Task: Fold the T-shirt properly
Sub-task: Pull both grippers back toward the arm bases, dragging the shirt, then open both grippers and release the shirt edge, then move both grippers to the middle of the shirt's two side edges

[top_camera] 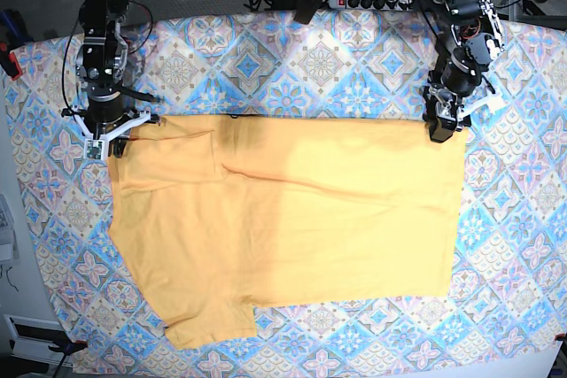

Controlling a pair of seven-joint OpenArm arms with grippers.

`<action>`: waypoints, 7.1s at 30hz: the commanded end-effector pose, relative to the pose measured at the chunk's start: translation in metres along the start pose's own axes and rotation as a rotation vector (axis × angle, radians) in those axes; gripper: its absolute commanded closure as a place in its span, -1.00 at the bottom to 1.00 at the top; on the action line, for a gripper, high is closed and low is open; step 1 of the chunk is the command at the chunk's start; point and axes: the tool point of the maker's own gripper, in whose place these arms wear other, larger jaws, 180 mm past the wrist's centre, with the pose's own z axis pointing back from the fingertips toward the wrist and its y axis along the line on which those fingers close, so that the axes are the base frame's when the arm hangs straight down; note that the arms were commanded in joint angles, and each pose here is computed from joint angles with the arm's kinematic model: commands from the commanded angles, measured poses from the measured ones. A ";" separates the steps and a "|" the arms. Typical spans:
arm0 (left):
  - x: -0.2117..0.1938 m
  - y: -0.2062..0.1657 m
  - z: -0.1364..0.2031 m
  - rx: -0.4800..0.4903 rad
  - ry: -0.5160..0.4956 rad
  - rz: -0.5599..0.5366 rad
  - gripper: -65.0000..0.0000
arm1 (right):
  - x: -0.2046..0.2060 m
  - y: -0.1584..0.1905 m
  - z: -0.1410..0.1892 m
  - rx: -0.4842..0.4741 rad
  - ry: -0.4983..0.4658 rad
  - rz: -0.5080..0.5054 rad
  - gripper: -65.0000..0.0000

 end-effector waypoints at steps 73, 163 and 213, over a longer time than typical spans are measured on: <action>-0.005 0.005 -0.022 0.015 0.033 0.061 1.00 | -0.043 -0.015 -0.007 0.093 0.216 -0.957 0.10; -0.023 0.082 0.139 0.186 0.142 -0.041 0.26 | -0.131 -0.133 0.123 -0.195 0.326 -1.052 0.39; 0.086 -0.114 0.007 -0.078 -0.124 -0.432 0.26 | 0.054 0.035 -0.001 0.249 0.181 -0.395 0.40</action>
